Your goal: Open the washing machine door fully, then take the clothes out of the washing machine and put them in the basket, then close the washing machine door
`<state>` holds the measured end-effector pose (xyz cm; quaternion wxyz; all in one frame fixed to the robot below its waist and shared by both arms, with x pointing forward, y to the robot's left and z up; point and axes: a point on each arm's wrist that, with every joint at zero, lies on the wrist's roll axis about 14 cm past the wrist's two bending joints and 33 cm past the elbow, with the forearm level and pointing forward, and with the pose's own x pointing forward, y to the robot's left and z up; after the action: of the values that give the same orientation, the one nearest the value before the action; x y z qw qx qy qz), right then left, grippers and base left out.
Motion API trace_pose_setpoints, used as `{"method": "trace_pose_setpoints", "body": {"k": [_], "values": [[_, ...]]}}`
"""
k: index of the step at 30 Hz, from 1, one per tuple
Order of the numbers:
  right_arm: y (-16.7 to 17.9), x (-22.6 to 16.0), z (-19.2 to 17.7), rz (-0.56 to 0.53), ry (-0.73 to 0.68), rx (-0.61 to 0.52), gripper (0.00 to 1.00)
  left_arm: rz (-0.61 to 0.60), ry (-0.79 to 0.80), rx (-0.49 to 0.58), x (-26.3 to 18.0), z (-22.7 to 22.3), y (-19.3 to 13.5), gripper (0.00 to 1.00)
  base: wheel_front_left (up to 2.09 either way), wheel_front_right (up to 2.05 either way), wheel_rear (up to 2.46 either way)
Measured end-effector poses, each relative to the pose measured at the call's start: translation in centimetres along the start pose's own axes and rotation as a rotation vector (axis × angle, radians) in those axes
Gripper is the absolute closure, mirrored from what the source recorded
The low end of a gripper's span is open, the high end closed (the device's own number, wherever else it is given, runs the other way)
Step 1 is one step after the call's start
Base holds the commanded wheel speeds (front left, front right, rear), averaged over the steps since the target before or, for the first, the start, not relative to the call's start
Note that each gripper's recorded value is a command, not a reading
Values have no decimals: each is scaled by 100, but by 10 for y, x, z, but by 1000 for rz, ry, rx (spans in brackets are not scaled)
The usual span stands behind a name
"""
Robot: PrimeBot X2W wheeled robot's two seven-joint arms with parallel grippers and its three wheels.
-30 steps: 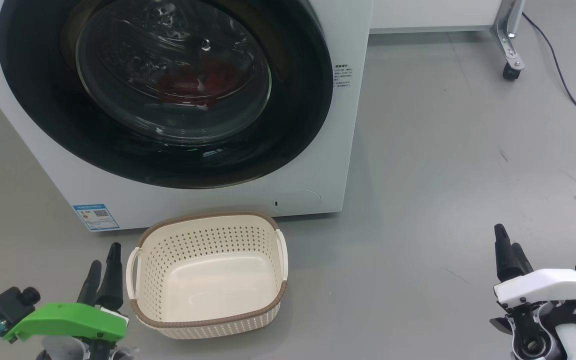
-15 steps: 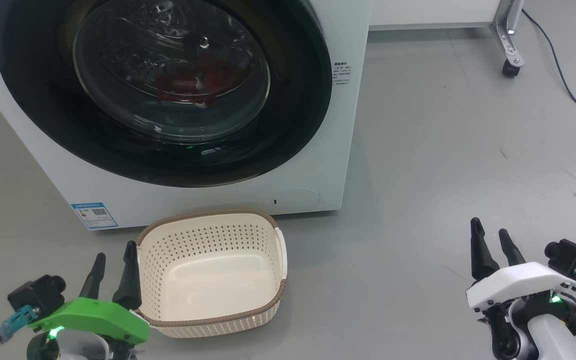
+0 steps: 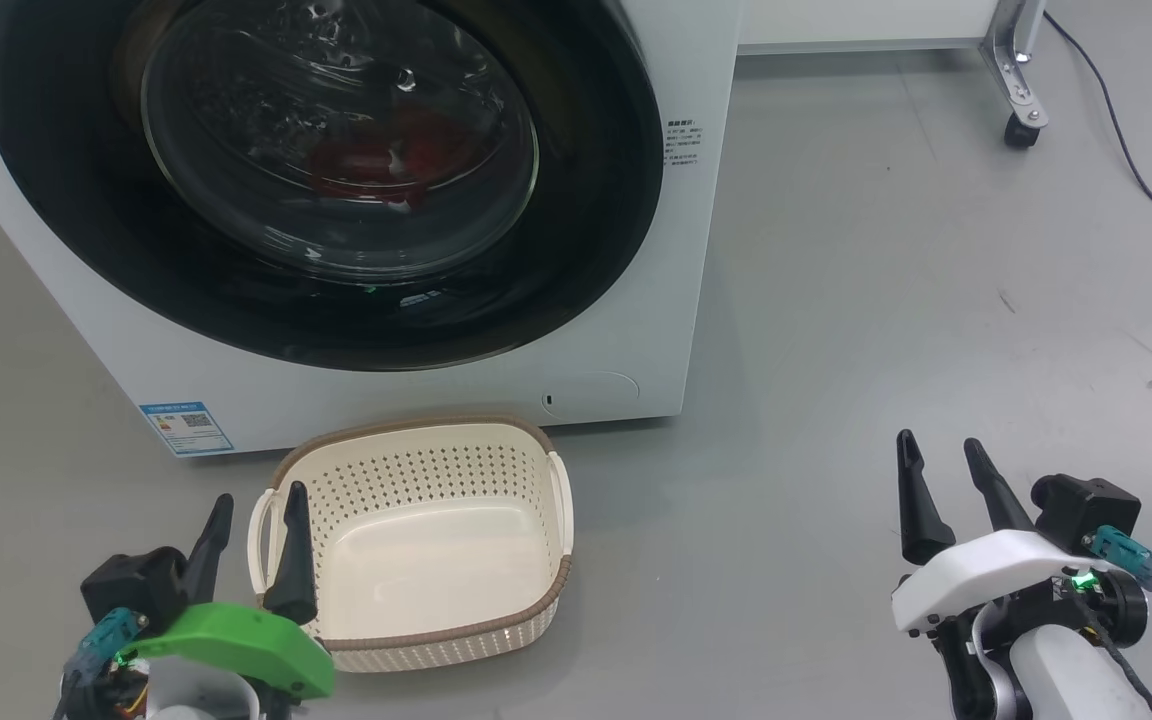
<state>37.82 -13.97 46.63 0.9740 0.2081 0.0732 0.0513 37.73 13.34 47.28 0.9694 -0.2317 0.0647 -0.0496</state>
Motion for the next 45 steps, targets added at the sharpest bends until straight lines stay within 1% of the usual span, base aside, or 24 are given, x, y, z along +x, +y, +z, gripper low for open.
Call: {"method": "trace_pose_setpoints", "body": {"k": [4, 6, 27, 45], "values": [[5, 0, -2, 19, -5, -56, 0, -11, -1, 57, 0, -2, -4, 0, 0, 0, 0], [6, 0, -2, 19, -6, -70, 0, -12, -2, 66, 0, -3, -5, 0, 0, 0, 0], [26, 1, -3, 84, -63, -342, 0, -66, -56, 311, 1, -5, -21, 0, 0, 0, 0], [22, 2, 4, 53, -90, -316, 0, -38, -45, 300, 2, -8, -14, 0, 0, 0, 0]]}}
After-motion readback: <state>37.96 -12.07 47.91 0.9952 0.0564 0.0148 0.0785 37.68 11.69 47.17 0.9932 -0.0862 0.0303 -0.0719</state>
